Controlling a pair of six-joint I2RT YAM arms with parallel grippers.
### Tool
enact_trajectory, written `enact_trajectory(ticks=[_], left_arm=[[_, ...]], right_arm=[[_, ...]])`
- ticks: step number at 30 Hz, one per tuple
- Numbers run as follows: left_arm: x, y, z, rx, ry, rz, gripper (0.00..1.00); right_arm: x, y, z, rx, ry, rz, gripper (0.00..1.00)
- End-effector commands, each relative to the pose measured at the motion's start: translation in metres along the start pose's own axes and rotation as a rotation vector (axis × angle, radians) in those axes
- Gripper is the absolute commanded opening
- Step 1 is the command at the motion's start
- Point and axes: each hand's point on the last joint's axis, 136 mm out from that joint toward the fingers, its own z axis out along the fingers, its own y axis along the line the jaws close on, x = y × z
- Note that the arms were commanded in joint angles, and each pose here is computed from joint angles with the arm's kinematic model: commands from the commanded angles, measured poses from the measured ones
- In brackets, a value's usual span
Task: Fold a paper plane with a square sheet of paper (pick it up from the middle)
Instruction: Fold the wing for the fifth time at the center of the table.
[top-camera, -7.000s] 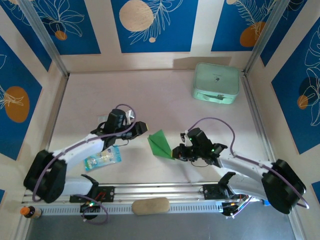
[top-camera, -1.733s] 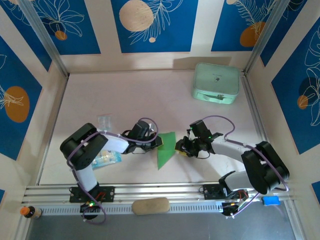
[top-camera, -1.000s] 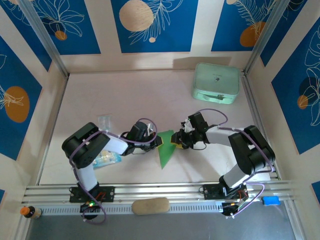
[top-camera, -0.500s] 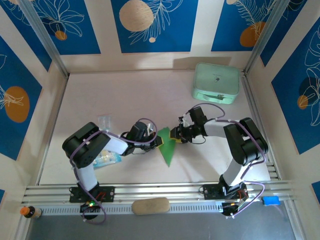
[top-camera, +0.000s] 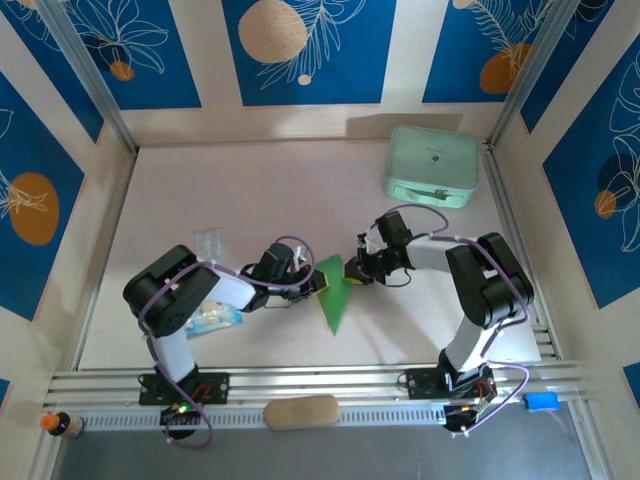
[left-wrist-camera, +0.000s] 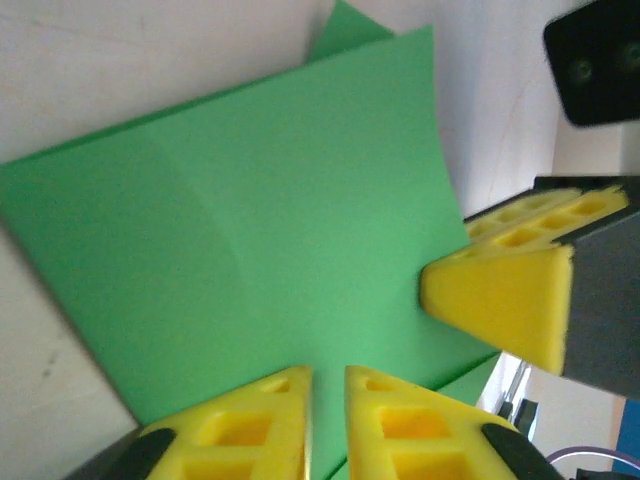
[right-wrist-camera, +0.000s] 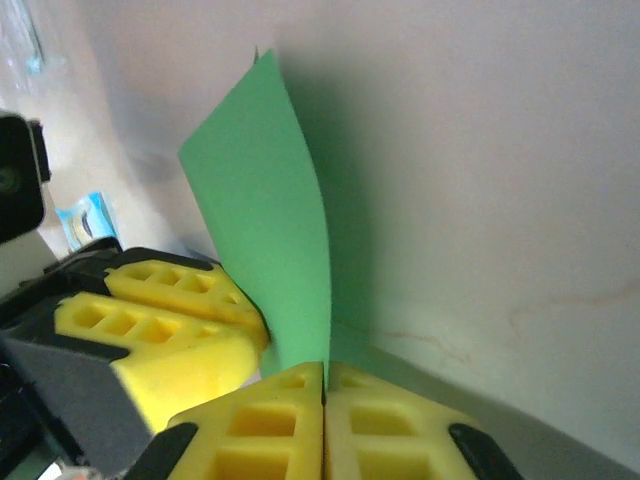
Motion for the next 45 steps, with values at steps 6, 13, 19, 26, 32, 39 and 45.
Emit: enact_trajectory(ticks=[6, 13, 19, 26, 32, 39, 45], left_arm=[[0.000, -0.015, -0.012, 0.013, -0.021, 0.021, 0.27], [0.009, 0.011, -0.003, -0.072, 0.007, -0.020, 0.21], [0.016, 0.027, 0.004, -0.102, 0.036, -0.049, 0.09], [0.020, 0.037, 0.012, -0.111, 0.062, -0.060, 0.02], [0.019, 0.036, 0.015, -0.114, 0.071, -0.049, 0.02], [0.019, 0.033, 0.016, -0.097, 0.074, -0.046, 0.01], [0.017, 0.029, 0.016, -0.083, 0.069, -0.041, 0.02]], right_arm=[[0.021, -0.013, -0.008, 0.060, -0.180, 0.322, 0.04], [0.042, -0.027, -0.004, 0.138, -0.291, 0.454, 0.04], [0.045, -0.009, -0.006, 0.076, -0.251, 0.299, 0.14], [0.048, 0.002, -0.009, -0.015, -0.108, 0.124, 0.24], [0.042, 0.004, -0.013, -0.070, -0.038, 0.063, 0.26], [0.036, 0.002, -0.009, -0.091, 0.000, 0.045, 0.26], [0.034, 0.001, -0.004, -0.098, 0.026, 0.049, 0.20]])
